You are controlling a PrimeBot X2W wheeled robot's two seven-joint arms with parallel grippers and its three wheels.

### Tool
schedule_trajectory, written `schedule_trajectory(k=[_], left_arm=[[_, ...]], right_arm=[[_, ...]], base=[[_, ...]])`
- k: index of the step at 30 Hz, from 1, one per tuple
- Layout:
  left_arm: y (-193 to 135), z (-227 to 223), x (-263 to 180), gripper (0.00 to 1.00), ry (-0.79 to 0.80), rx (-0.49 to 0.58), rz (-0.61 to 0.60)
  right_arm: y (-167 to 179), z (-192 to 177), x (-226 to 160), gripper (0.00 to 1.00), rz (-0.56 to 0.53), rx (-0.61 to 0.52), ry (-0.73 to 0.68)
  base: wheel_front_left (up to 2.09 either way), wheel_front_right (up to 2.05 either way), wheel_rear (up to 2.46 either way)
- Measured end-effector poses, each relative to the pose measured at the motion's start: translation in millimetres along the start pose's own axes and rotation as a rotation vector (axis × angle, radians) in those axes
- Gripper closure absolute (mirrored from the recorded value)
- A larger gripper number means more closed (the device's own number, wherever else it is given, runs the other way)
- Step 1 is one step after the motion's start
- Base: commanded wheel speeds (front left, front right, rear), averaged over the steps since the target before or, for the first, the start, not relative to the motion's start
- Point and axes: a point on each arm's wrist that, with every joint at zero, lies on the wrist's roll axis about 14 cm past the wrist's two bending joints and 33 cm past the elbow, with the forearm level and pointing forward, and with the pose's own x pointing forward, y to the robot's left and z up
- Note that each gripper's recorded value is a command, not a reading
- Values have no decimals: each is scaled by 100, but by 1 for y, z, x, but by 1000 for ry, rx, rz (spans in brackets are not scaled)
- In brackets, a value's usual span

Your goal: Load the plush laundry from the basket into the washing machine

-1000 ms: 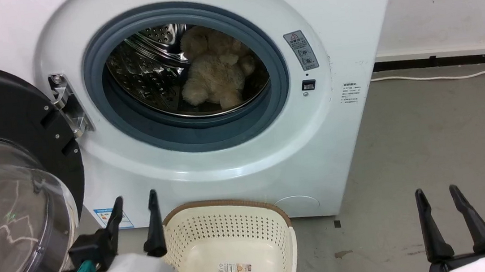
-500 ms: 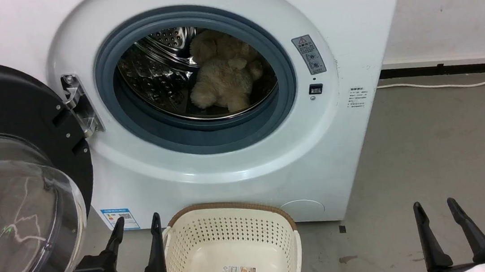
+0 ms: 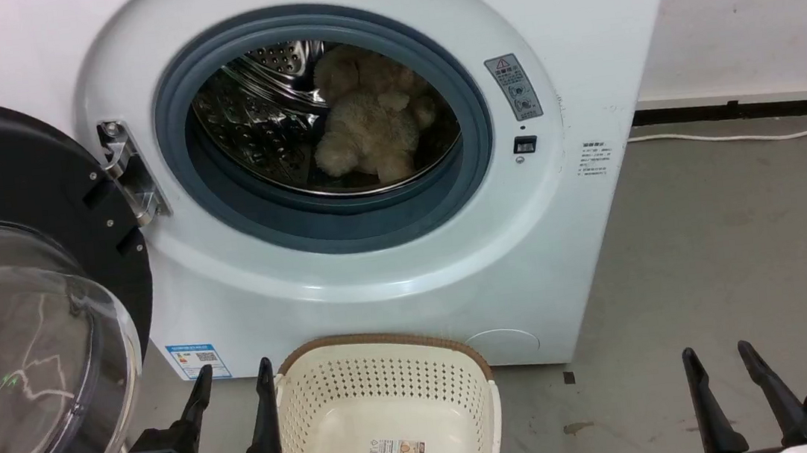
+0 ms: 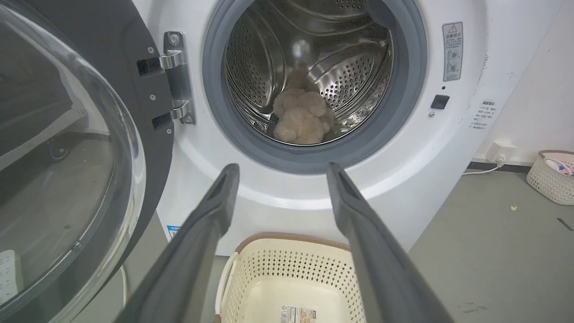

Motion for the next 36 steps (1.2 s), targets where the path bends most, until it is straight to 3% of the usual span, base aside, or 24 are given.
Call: schedule_trajectory(k=[9,10,36], left_arm=[[3,-2,0,0,3,-10,7],[3,-2,0,100,2,-12,8],[4,-3,1,100,11,7,18]], right_arm=[[1,-2,0,0,4,3,4],[2,-2,0,100,4,3,4],[3,-5,1,100,12,-24,30]], base=[[0,0,0],[0,0,0],[0,0,0]])
